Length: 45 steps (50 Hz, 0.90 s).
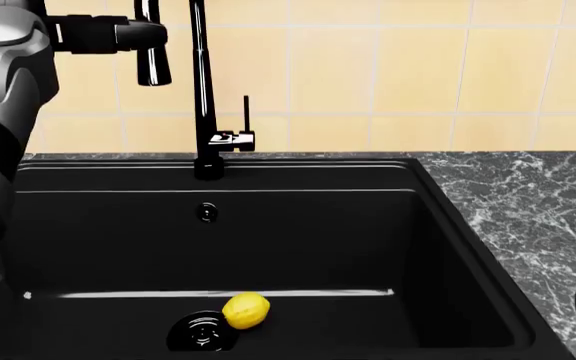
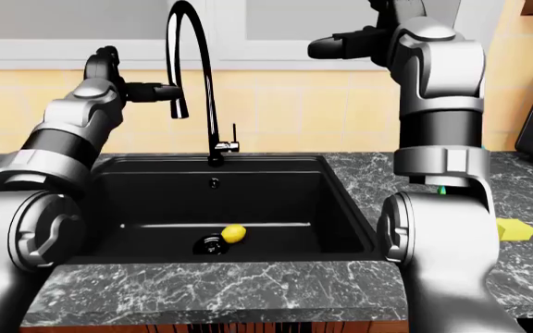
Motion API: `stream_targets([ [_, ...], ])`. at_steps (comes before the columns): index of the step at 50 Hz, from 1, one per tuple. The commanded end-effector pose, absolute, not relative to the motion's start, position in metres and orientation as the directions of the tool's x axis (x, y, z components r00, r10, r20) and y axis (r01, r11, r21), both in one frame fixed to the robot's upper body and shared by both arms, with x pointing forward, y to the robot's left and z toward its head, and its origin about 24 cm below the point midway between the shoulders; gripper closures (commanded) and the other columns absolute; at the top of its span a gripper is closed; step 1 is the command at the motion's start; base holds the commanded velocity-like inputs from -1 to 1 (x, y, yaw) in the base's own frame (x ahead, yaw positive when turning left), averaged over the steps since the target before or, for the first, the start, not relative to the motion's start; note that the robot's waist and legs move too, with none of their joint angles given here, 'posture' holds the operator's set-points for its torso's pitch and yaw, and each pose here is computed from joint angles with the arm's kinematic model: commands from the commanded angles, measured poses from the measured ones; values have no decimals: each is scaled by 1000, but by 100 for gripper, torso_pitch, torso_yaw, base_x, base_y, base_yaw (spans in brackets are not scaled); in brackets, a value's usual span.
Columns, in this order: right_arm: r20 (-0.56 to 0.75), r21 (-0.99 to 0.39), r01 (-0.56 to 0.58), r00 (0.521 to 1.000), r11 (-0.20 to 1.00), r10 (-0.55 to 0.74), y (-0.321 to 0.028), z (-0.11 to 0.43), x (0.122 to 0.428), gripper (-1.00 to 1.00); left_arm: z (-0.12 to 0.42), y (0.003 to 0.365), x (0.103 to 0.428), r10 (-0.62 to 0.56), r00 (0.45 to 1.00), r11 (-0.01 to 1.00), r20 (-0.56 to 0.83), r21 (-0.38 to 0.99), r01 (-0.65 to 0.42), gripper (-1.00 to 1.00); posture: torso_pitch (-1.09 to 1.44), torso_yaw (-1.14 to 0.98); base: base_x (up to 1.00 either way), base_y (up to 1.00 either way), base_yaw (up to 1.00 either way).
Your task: Turn the sink spout to the right.
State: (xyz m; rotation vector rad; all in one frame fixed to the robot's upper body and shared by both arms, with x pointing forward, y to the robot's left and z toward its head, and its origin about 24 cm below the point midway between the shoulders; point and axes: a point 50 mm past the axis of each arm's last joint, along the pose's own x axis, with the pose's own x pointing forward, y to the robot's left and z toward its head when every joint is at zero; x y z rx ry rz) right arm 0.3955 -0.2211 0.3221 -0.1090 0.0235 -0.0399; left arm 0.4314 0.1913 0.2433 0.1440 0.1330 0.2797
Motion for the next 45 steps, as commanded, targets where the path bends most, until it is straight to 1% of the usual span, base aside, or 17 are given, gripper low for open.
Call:
stream_targets([
  [1,69,-115,42,997,992,-35,-219,345,390,-100,274,186,431,270,963,953,-1,141,-267,-100,-61,0,0,0,0],
  [14,70,-114,46,997,992,-38,-221,345,388,-100,273,170,433,237,971,961,-3,147,-234,-100,-61,0,0,0,0],
  [34,71,-113,48,997,992,-40,-222,346,387,-100,276,136,434,161,987,976,-2,150,-159,-100,-61,0,0,0,0],
  [38,71,-113,48,997,992,-41,-223,347,387,-100,271,127,434,121,992,987,-32,114,-116,-100,-61,0,0,0,0],
  [45,73,-112,51,996,992,-43,-225,348,385,-100,266,117,434,102,994,988,-32,118,-98,-100,-61,0,0,0,0],
])
